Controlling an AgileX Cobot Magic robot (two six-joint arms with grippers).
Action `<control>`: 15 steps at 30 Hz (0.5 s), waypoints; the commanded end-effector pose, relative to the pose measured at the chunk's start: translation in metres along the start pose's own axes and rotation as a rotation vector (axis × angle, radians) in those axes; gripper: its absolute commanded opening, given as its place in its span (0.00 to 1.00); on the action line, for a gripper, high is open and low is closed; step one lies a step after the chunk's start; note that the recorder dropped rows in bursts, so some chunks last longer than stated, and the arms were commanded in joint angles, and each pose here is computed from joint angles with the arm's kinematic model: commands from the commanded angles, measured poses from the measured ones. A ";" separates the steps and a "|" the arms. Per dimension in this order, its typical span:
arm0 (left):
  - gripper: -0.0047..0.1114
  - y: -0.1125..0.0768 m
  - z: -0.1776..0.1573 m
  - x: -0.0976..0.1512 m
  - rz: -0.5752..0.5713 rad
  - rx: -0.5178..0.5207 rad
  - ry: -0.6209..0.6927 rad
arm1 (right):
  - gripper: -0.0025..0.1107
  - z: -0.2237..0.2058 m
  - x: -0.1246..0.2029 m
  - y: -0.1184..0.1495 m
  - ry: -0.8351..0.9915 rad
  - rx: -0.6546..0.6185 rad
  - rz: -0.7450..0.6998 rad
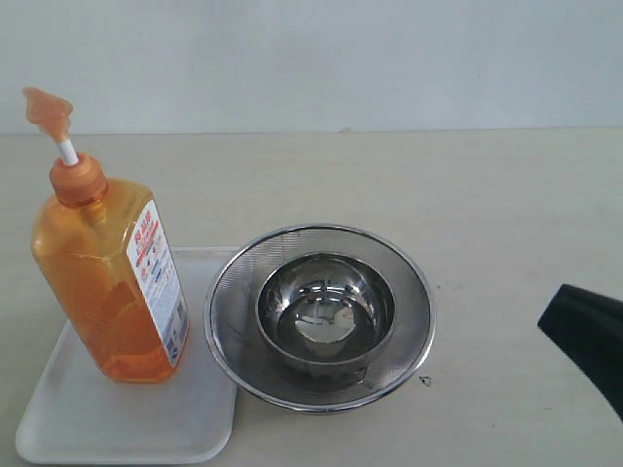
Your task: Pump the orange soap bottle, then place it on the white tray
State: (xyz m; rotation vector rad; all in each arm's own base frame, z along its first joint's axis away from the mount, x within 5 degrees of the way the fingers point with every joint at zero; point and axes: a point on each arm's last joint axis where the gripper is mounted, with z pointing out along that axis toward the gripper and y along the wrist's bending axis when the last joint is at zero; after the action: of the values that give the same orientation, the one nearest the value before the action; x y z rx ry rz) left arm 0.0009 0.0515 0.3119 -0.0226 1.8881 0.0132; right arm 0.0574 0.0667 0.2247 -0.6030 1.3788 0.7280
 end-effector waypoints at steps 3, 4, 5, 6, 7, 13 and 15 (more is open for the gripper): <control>0.08 0.001 -0.002 -0.003 0.002 0.003 -0.027 | 0.02 -0.002 0.015 0.003 0.137 -0.041 -0.038; 0.08 0.001 -0.002 -0.003 0.002 0.003 -0.027 | 0.02 -0.003 0.022 0.003 0.217 -0.033 -0.035; 0.08 0.001 -0.002 -0.003 0.002 0.003 -0.027 | 0.02 -0.004 0.025 0.002 0.245 -0.031 -0.036; 0.08 0.001 -0.002 -0.003 0.002 0.003 -0.027 | 0.02 -0.004 0.026 0.002 0.258 -0.030 -0.036; 0.08 0.001 -0.002 -0.003 0.002 0.003 -0.027 | 0.02 -0.004 0.026 0.002 0.256 -0.031 -0.043; 0.08 0.001 -0.002 -0.003 0.002 0.003 -0.027 | 0.02 -0.021 0.015 -0.023 0.142 0.318 -0.082; 0.08 0.001 -0.002 -0.003 0.002 0.003 -0.027 | 0.02 -0.027 0.011 -0.029 0.102 0.437 -0.093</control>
State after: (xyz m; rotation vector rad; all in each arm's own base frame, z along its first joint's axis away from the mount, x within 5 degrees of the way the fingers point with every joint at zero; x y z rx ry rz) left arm 0.0009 0.0515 0.3119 -0.0226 1.8881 0.0132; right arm 0.0622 0.0387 0.2070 -0.4679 1.5540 0.4054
